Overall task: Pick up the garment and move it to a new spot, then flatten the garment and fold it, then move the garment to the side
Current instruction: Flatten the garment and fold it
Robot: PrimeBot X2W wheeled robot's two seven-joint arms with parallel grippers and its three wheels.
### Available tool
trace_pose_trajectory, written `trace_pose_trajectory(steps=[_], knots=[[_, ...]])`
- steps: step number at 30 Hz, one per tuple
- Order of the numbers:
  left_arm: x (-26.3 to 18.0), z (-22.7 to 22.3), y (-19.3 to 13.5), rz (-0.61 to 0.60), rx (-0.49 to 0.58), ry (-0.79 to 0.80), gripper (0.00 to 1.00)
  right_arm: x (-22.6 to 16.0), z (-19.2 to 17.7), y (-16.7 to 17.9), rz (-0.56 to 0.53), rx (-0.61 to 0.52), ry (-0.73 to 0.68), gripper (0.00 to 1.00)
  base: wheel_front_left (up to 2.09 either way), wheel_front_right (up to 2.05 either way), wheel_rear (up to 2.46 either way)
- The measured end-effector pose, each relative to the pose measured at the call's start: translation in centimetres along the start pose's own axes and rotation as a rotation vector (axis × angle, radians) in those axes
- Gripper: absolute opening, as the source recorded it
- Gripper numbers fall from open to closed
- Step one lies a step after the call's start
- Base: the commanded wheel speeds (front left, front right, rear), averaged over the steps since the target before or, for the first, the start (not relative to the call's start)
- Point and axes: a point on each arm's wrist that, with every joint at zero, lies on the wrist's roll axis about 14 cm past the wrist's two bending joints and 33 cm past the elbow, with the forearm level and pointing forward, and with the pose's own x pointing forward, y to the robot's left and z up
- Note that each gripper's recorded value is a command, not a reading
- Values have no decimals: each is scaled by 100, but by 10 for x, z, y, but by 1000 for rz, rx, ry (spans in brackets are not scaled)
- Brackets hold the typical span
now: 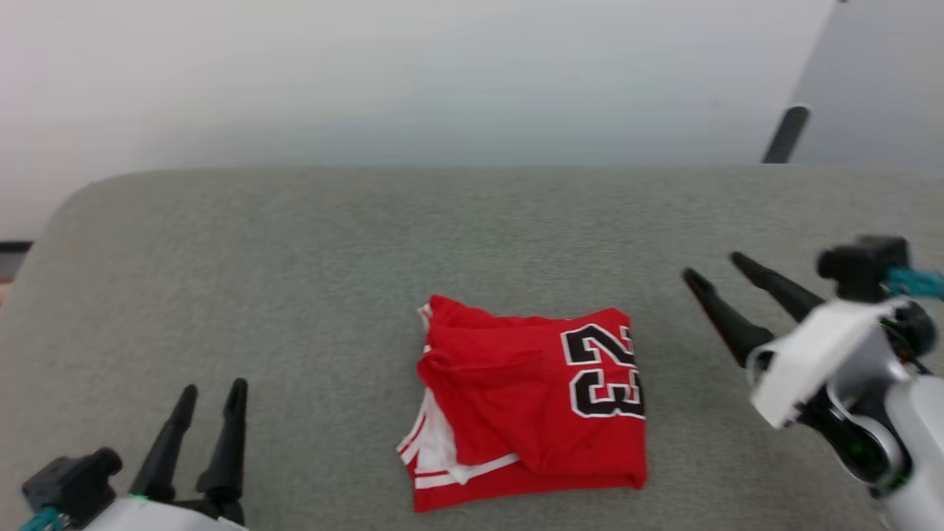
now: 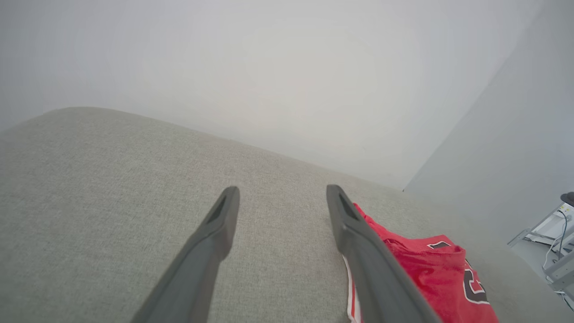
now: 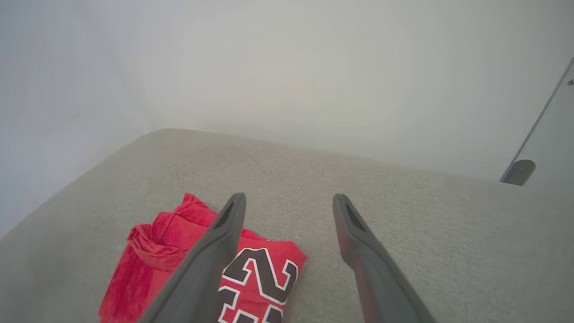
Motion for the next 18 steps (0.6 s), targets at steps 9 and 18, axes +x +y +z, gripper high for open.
trace_pose_trajectory(steps=[9, 18], knots=[[7, -1, -10, -44, 44, 3, 100, -69, 4, -54, -175, -100, -159, 100, 0, 0, 0], [8, 7, -15, -67, 91, -29, 100, -118, -2, -74, -282, -137, -230, 100, 0, 0, 0]])
